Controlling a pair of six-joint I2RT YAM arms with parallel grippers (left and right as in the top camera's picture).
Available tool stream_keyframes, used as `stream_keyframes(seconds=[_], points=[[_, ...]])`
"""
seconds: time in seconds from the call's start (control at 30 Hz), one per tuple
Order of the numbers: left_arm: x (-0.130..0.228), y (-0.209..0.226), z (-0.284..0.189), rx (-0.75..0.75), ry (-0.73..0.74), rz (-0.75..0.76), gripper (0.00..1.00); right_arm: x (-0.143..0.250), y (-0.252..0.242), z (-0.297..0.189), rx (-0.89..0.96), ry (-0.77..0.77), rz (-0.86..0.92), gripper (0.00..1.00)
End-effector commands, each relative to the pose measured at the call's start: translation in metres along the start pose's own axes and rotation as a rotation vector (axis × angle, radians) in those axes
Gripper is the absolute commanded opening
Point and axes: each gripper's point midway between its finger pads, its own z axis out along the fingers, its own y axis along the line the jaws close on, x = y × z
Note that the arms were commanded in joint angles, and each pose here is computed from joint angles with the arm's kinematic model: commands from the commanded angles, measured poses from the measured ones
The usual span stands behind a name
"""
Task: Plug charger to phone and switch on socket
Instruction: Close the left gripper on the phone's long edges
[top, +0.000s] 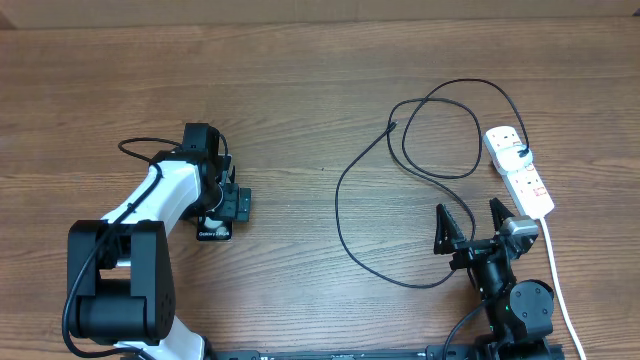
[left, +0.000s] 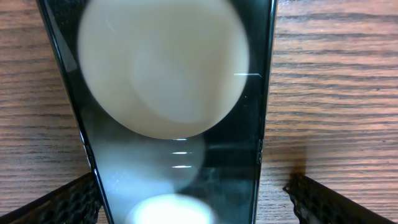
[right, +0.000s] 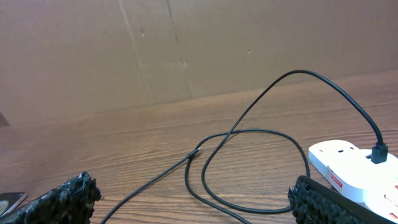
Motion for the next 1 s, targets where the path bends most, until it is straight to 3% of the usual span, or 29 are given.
stream_keyframes(seconds=[0.0, 0.73, 0.97], points=[[0.035, -0.003, 0.027, 0.007, 0.127, -0.005, 1.00, -0.002, -0.001, 0.000, 0.007, -0.010, -0.004, 1.00], [0.016, 0.006, 0.029, 0.006, 0.052, -0.058, 1.00, -0.002, -0.001, 0.000, 0.007, -0.011, -0.004, 1.00], [0.018, 0.014, 0.029, 0.006, 0.058, -0.081, 0.89, -0.002, -0.001, 0.000, 0.007, -0.010, -0.004, 1.00]])
